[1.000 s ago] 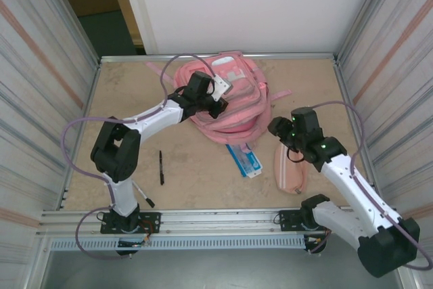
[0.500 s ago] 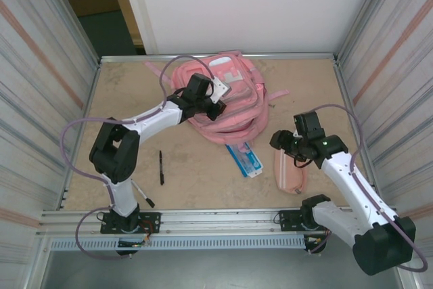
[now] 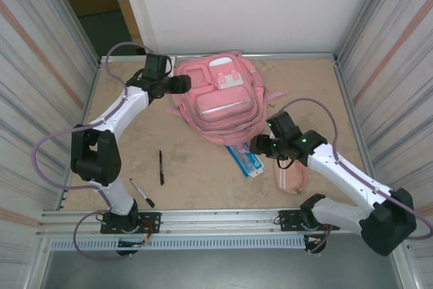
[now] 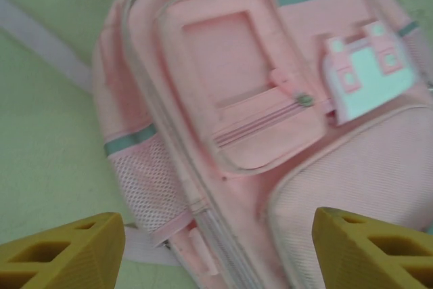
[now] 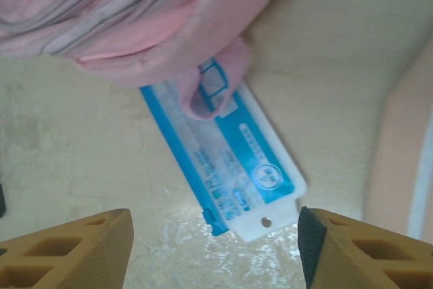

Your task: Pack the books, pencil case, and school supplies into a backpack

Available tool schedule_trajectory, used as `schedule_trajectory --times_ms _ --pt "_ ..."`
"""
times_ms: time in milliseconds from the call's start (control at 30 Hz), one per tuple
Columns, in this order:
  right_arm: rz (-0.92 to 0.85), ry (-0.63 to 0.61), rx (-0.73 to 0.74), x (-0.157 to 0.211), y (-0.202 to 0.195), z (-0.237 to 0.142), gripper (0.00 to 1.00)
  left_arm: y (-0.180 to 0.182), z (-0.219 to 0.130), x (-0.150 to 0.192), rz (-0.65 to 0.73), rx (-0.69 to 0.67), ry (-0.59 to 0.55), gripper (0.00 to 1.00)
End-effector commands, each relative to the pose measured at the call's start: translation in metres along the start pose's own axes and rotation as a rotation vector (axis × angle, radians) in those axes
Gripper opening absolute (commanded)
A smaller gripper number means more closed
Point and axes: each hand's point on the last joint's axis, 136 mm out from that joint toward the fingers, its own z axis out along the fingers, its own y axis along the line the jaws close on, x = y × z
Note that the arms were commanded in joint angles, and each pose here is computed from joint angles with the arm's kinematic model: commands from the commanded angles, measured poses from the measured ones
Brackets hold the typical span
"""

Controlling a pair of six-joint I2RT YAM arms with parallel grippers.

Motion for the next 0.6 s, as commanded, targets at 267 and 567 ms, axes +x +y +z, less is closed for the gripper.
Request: schedule_trajectory --times_ms 267,567 --pt "-0.065 -0.034 0.02 -0.002 0.04 0.024 0.66 0.03 0.068 0.029 -0.263 0.136 0.116 0.76" --pt "-0.063 0.003 0.03 0.008 0.055 0.051 0.66 0.024 0.095 0.056 -0.296 0.241 0.095 0.65"
